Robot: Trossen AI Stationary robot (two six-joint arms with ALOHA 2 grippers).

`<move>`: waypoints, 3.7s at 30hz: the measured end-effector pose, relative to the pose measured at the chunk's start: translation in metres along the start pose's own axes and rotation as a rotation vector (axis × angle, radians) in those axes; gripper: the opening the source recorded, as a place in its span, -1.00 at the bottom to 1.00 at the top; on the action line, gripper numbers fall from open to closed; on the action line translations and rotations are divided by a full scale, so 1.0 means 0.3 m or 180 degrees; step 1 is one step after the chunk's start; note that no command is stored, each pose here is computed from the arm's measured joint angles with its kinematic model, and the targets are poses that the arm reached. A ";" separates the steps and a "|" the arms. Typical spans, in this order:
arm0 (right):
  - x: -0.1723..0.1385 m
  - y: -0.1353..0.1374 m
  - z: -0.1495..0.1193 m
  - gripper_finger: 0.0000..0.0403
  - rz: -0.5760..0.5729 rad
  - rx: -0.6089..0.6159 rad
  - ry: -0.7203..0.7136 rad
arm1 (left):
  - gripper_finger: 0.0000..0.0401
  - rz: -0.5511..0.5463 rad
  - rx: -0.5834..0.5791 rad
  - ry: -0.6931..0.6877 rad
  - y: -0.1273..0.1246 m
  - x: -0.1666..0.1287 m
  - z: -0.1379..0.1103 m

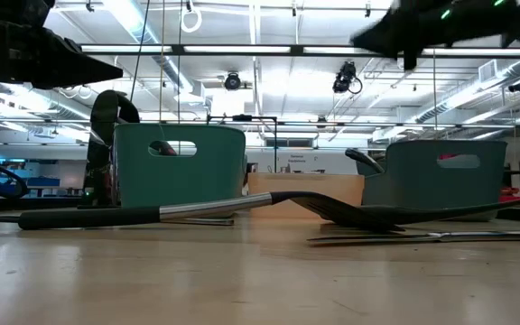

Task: Pick & Place Kitchen Items
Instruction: Put the black spatula into the light green bin

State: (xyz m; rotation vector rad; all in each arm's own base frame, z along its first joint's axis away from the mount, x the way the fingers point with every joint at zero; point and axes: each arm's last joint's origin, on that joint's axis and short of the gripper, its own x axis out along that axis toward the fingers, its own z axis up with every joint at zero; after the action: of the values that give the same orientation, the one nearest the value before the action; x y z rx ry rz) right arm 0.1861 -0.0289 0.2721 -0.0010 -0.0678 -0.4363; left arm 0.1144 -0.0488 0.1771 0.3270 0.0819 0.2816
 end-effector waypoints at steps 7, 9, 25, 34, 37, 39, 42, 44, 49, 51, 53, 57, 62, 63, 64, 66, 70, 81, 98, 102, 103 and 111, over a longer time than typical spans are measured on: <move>-0.134 0.022 0.077 -0.94 0.0742 -0.0256 -0.0309 | -0.94 -0.0009 0.0032 0.0029 -0.001 0.000 -0.004; -0.171 0.014 0.090 -0.92 0.0776 -0.0238 -0.0352 | -0.95 -0.0008 0.0027 0.0028 -0.001 0.000 -0.004; -0.324 -0.042 -0.194 -0.98 0.0761 0.0336 -0.0991 | -0.95 -0.0017 -0.0004 0.0063 -0.003 0.000 -0.009; -0.318 -0.036 -0.216 -0.98 0.0847 0.0405 -0.0743 | -0.94 -0.0019 -0.0008 0.0069 -0.003 0.000 -0.010; -0.316 -0.034 -0.225 -0.97 0.0847 0.0380 -0.0659 | -0.95 -0.0018 -0.0097 0.0069 -0.003 0.000 -0.010; -0.314 -0.034 -0.232 -0.97 0.0846 0.0353 -0.0587 | -0.95 -0.0018 -0.0158 0.0069 -0.003 0.000 -0.010; -0.313 -0.032 -0.241 -0.96 0.0851 0.0331 -0.0500 | -0.93 -0.0018 -0.0150 0.0069 -0.003 0.000 -0.010; -0.312 -0.032 -0.247 -0.96 0.0850 0.0310 -0.0448 | -0.92 -0.0017 -0.0152 0.0069 -0.003 0.000 -0.010; -0.311 -0.031 -0.255 -0.96 0.0850 0.0332 -0.0360 | -0.92 -0.0059 -0.0221 0.0060 -0.004 0.000 -0.009; -0.311 -0.031 -0.257 -0.96 0.0852 0.0359 -0.0331 | -0.94 -0.0175 -0.0249 0.0030 -0.007 0.000 -0.006; -0.310 -0.031 -0.263 -0.96 0.0854 0.0390 -0.0272 | -0.97 -0.0290 -0.0259 -0.0003 -0.010 0.000 -0.004; -0.309 -0.030 -0.279 -0.96 0.0854 0.0404 -0.0111 | -0.97 -0.0373 -0.0304 0.0042 -0.021 0.010 0.013; -0.309 -0.029 -0.295 -0.96 0.0848 0.0376 0.0046 | -0.98 -0.0663 -0.0267 0.0272 -0.069 0.060 0.089; -0.309 -0.029 -0.296 -0.96 0.0848 0.0375 0.0050 | -0.97 -0.0708 -0.0259 0.0388 -0.085 0.075 0.102; -0.309 -0.029 -0.295 -0.96 0.0847 0.0375 0.0047 | -0.96 -0.0754 -0.0248 0.0524 -0.101 0.089 0.114; -0.309 -0.029 -0.295 -0.96 0.0846 0.0370 0.0044 | -0.92 -0.0857 -0.0306 0.0829 -0.135 0.119 0.137; -0.309 -0.029 -0.294 -0.96 0.0847 0.0370 0.0034 | -0.81 -0.0987 -0.0393 0.1604 -0.204 0.169 0.152; -0.309 -0.028 -0.299 -0.96 0.0868 0.0447 0.0100 | -0.25 -0.1300 -0.0509 0.2577 -0.406 0.314 0.134; -0.308 -0.019 -0.313 -0.96 0.1098 0.0517 0.0244 | 0.18 -0.0960 -0.0587 0.3181 -0.401 0.478 0.026; -0.305 -0.018 -0.320 -0.96 0.1082 0.0557 0.0319 | 0.16 -0.0844 -0.0494 0.3285 -0.403 0.487 -0.010; -0.305 -0.018 -0.321 -0.96 0.1082 0.0553 0.0327 | 0.15 -0.0824 -0.0499 0.3283 -0.402 0.491 -0.013; -0.302 -0.016 -0.326 -0.96 0.1073 0.0588 0.0377 | 0.08 -0.0733 -0.0516 0.3302 -0.386 0.495 -0.028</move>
State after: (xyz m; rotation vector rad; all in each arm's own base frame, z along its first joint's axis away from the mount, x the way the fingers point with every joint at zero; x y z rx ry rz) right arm 0.1087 0.0035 0.1685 0.1926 0.0095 -0.0914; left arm 0.2856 -0.1089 0.1263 -0.0201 1.1055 0.2030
